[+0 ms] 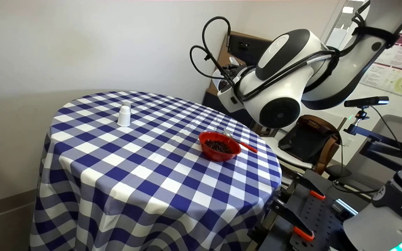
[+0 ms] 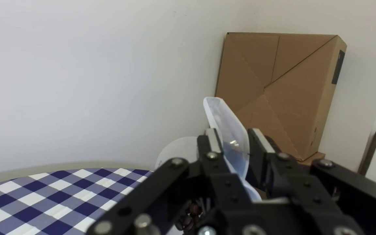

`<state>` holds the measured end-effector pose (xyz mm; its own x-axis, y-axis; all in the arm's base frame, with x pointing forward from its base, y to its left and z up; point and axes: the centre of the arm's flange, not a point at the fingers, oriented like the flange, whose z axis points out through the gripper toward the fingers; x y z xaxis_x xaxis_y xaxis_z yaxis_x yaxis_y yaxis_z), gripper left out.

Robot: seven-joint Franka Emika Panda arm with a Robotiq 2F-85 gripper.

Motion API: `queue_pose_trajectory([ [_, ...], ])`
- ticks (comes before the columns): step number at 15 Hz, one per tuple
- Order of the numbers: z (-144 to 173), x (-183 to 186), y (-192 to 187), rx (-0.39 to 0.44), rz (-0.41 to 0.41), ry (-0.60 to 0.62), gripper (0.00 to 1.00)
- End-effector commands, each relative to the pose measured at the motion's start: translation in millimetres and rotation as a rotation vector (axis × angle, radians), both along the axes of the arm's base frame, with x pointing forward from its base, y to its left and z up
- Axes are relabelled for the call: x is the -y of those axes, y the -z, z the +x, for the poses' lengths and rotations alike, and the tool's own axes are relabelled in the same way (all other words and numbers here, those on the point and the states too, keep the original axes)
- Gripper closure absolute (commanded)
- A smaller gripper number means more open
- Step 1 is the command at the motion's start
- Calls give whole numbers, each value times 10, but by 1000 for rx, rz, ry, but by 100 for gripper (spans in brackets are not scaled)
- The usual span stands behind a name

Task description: Pour some contents from the clear jar into the orange bowl

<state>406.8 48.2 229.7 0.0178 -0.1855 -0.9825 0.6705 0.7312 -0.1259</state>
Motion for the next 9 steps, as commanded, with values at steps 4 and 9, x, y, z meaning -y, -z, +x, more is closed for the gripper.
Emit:
queue_pose_trajectory([
  [4, -20, 53, -105, 24, -7, -54, 93],
  [9, -6, 65, -110, 29, -14, -70, 93],
])
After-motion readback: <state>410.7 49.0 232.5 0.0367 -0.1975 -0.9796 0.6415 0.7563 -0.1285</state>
